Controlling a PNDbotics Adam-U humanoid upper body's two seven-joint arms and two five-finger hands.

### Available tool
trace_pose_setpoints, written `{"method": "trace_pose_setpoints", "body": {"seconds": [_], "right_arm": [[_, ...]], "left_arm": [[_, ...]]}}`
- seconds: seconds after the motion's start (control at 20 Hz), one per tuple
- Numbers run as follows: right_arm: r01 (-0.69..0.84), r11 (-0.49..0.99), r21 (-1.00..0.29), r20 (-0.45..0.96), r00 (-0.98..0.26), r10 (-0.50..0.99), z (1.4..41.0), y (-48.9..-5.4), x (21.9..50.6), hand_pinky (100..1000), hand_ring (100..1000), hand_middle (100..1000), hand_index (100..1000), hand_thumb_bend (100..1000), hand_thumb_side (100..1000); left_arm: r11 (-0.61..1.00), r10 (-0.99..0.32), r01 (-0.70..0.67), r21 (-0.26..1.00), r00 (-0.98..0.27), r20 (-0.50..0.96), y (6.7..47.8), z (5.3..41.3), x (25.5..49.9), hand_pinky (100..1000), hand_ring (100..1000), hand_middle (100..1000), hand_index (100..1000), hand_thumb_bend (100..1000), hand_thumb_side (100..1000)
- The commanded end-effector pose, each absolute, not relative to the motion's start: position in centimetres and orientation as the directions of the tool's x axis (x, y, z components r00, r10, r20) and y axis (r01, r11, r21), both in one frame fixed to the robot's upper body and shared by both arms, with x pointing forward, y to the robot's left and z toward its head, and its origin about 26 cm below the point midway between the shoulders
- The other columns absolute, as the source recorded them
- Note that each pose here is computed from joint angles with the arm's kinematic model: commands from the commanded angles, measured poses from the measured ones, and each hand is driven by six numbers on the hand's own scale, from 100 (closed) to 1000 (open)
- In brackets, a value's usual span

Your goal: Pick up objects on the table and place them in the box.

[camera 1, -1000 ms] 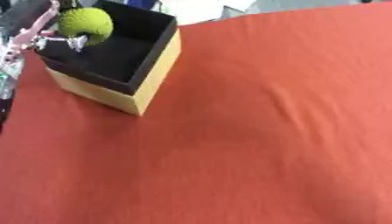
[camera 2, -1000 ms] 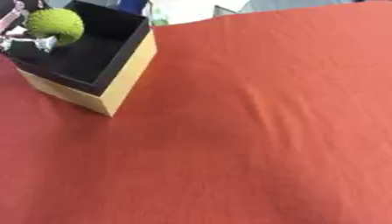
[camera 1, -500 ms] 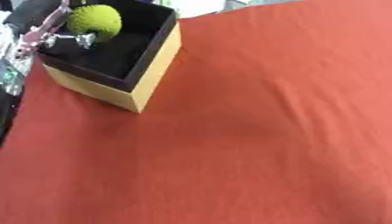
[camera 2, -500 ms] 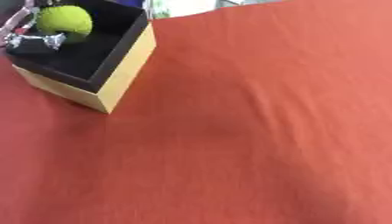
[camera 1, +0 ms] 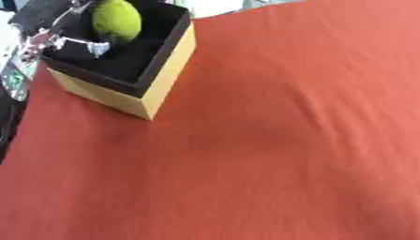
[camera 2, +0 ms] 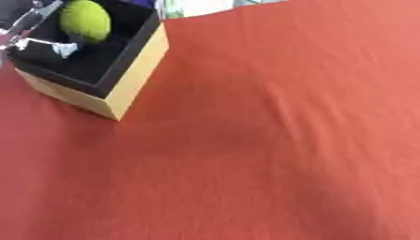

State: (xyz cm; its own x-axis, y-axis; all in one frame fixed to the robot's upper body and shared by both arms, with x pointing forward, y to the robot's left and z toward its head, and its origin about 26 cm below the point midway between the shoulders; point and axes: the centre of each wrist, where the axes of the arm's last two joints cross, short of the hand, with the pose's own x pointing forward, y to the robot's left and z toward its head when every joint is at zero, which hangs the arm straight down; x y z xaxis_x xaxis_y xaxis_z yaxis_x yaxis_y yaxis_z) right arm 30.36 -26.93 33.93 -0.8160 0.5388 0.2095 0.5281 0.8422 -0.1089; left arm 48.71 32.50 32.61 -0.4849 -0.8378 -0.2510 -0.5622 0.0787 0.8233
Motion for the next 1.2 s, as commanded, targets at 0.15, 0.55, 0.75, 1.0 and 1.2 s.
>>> {"method": "trace_pose_setpoints", "body": {"seconds": [0.15, 0.55, 0.75, 1.0, 1.2], "right_arm": [[0.535, 0.838, -0.103, 0.18, -0.819, 0.545, 34.6, -27.2, 29.8, 750, 804, 598, 744, 100, 655], [0.539, 0.835, -0.105, 0.186, -0.815, 0.549, 34.5, -27.3, 29.8, 750, 804, 598, 743, 100, 654], [0.551, 0.827, -0.109, 0.184, -0.807, 0.562, 34.5, -27.5, 29.8, 751, 803, 600, 744, 100, 652], [0.577, 0.809, -0.111, 0.186, -0.787, 0.588, 34.3, -28.1, 29.7, 752, 801, 601, 745, 100, 650], [0.594, 0.797, -0.108, 0.193, -0.774, 0.603, 34.0, -28.5, 29.7, 752, 799, 604, 747, 100, 647]], "left_arm": [[0.06, -0.836, -0.6, 0.798, -0.467, -0.288, 33.1, 34.2, 48.2, 775, 763, 784, 877, 346, 209], [0.147, -0.838, -0.615, 0.775, -0.493, -0.232, 33.2, 34.2, 47.8, 740, 728, 738, 842, 187, 158], [0.278, -0.82, -0.663, 0.695, -0.541, -0.188, 33.2, 35.7, 46.4, 723, 709, 715, 818, 132, 179], [0.502, -0.764, -0.712, 0.49, -0.631, -0.135, 33.3, 39.2, 42.0, 700, 681, 684, 789, 102, 172], [0.621, -0.715, -0.693, 0.366, -0.692, -0.099, 33.6, 40.3, 37.5, 694, 675, 677, 784, 112, 162]]}}
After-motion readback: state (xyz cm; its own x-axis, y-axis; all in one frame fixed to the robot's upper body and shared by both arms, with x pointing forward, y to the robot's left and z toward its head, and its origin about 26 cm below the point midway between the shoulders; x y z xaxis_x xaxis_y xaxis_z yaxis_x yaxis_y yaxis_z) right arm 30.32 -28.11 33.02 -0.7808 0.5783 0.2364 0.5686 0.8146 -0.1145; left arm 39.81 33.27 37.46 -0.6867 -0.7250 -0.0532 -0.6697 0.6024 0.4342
